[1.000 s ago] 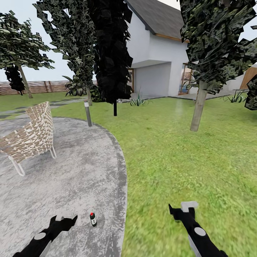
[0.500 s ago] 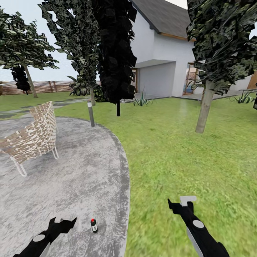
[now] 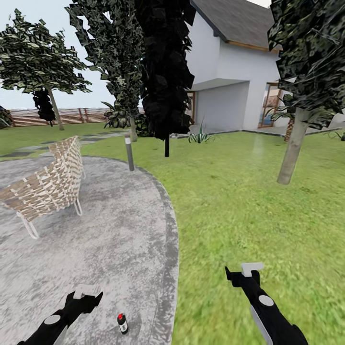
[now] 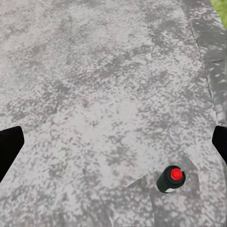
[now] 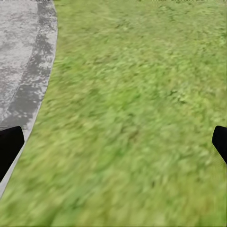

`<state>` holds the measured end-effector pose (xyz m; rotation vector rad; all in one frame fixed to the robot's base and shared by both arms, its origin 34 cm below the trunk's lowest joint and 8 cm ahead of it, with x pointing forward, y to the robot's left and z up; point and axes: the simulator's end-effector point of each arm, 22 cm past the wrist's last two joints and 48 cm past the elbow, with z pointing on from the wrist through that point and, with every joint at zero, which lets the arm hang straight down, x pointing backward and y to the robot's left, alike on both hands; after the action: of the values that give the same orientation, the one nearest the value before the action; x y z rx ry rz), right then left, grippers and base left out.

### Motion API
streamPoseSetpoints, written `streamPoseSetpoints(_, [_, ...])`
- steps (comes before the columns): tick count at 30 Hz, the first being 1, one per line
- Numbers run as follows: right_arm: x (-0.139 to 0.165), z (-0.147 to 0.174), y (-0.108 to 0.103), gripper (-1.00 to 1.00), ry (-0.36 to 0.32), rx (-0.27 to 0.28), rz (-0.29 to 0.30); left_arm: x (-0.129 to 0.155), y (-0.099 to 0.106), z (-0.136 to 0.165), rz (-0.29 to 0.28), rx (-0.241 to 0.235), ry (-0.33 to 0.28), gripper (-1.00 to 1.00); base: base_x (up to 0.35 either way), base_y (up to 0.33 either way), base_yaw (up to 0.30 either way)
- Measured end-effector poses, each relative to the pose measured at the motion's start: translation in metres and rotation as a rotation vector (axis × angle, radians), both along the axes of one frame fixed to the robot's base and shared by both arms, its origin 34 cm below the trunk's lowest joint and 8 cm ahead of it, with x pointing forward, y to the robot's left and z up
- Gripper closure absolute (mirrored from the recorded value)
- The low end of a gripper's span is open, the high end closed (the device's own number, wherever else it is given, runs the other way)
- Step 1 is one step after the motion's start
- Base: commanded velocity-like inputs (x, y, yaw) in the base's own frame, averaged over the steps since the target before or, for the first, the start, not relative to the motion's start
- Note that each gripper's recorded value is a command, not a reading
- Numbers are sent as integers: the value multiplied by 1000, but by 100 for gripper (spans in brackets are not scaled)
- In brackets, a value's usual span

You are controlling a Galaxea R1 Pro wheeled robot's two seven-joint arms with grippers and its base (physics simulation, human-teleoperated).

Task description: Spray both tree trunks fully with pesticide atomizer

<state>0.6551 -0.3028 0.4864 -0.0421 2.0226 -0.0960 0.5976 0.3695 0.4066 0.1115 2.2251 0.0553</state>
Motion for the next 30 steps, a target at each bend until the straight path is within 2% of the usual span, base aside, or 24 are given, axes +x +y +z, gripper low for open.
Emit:
streamPoseSetpoints(12, [0,0,1,-100,1,0,2,2,0,2,0,2,-4,-100,27,-10,0])
streamPoseSetpoints(19, [0,-1,1,-100,1,1,1,2,0,3,0,2,-6,-100,10,0,151])
streamPoseSetpoints(27, [0,-1,0,-100,2,1,1,4,-2,4,-7,3,-11,-100,82,0,28])
streamPoseSetpoints(28, [0,-1,0,-100,2,0,1,4,-3,4,-14,3,-13,-100,5,0,1])
streamPoseSetpoints(30, [0,-1,0,-100,2,-1,1,3,-9,4,-79,10,-2,-100,3,0,1])
